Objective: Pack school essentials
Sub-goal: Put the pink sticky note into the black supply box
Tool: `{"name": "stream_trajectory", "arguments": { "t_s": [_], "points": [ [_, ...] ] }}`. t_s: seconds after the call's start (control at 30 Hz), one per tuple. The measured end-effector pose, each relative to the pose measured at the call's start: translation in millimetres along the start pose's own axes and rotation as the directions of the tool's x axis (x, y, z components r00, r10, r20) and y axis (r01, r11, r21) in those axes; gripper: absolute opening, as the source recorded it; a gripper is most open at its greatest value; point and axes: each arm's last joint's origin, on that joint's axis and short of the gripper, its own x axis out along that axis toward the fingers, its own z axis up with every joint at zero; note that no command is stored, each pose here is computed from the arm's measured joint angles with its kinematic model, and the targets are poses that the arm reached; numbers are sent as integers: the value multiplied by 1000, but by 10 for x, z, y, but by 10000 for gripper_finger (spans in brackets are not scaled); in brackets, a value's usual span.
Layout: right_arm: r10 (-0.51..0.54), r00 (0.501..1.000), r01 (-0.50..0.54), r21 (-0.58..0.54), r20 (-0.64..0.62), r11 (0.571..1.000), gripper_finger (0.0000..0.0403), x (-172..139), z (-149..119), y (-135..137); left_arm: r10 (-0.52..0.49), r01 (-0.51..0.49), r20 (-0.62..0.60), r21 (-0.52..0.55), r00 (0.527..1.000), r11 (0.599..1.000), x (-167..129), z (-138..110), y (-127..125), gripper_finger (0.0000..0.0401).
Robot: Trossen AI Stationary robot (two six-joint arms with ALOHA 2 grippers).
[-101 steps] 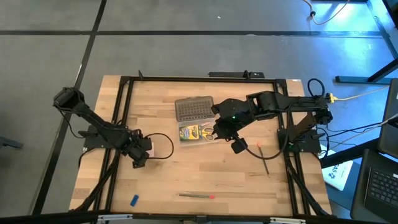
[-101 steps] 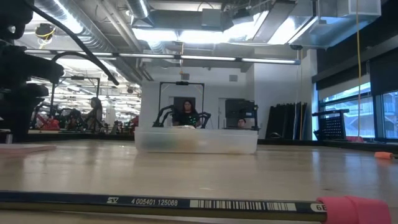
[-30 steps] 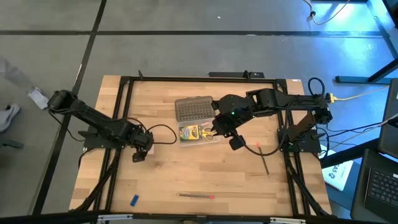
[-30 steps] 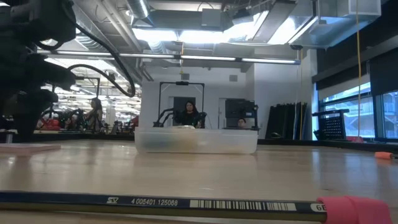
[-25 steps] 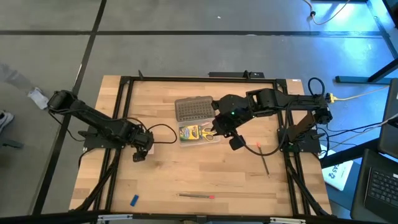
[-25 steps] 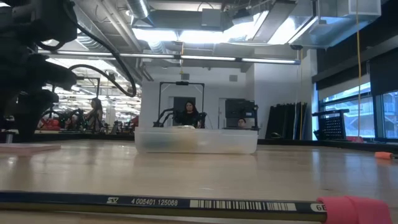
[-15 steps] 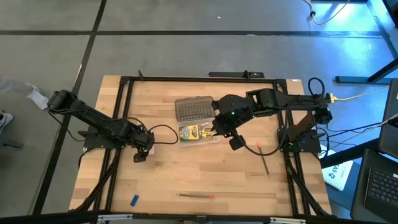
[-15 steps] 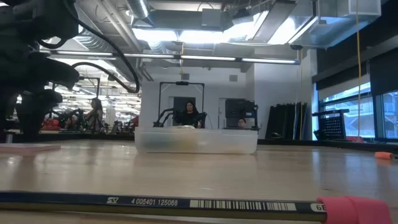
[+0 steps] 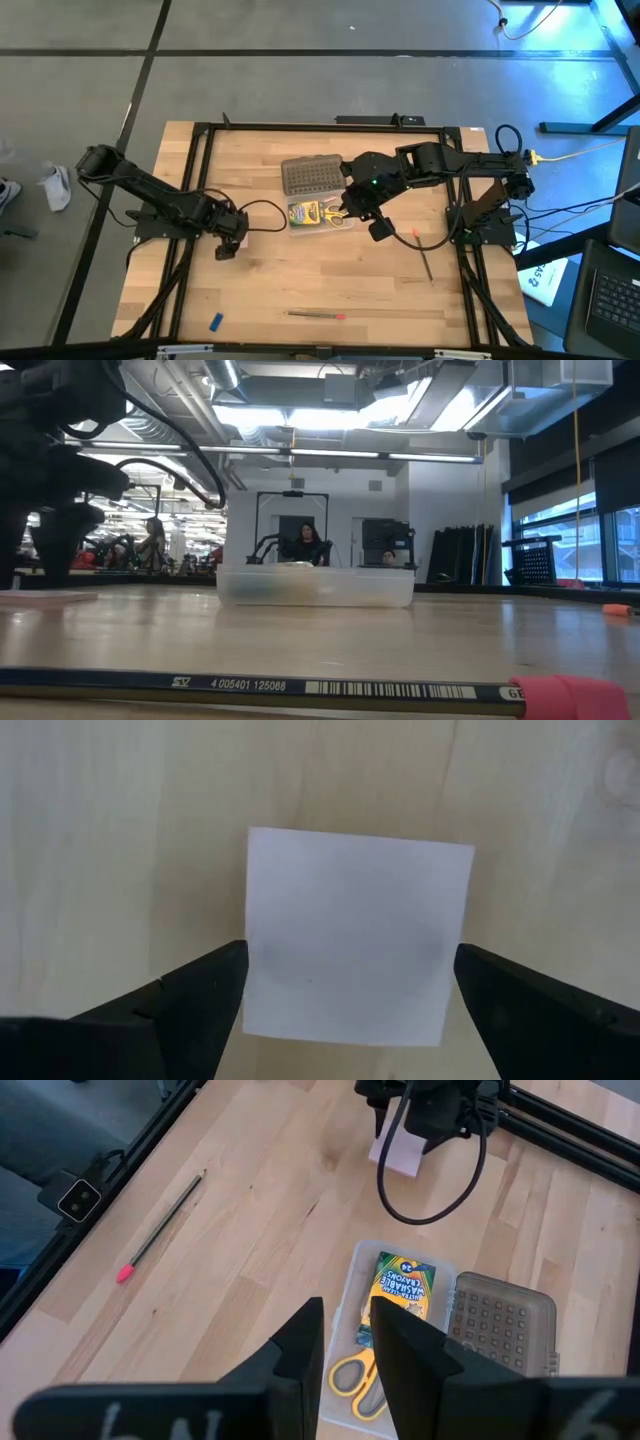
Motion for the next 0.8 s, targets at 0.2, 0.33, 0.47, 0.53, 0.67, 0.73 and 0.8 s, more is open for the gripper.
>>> {"name": "stream_trajectory", "arguments": {
  "t_s": [0.2, 0.33, 0.47, 0.53, 0.67, 0.73, 0.8],
  "points": [
    [0, 1000, 0, 0, 0, 1000, 88, 0, 0, 0, -3, 3, 5, -3, 1000, 1000, 78, -48, 20, 349],
    [0, 1000, 0, 0, 0, 1000, 88, 0, 0, 1, -2, 2, 4, -3, 1000, 1000, 85, -54, 23, 349],
    [0, 1000, 0, 0, 0, 1000, 88, 0, 0, 0, 0, 0, 6, -7, 1000, 1000, 88, -55, 24, 349],
    [0, 1000, 0, 0, 0, 1000, 88, 0, 0, 0, 12, -11, 14, -12, 1000, 1000, 89, -53, 27, 349],
    [0, 1000, 0, 0, 0, 1000, 88, 0, 1, 1, 20, -20, 18, -10, 1000, 1000, 91, -51, 30, 349],
    [-1, 1000, 1, 0, 3, 1000, 88, 0, 3, 0, 20, -20, 18, -11, 1000, 1000, 91, -52, 31, 349],
    [-4, 1000, 4, -1, 11, 1000, 88, 0, 11, -3, 21, -20, 19, -11, 1000, 1000, 91, -52, 31, 349]
  ]
}}
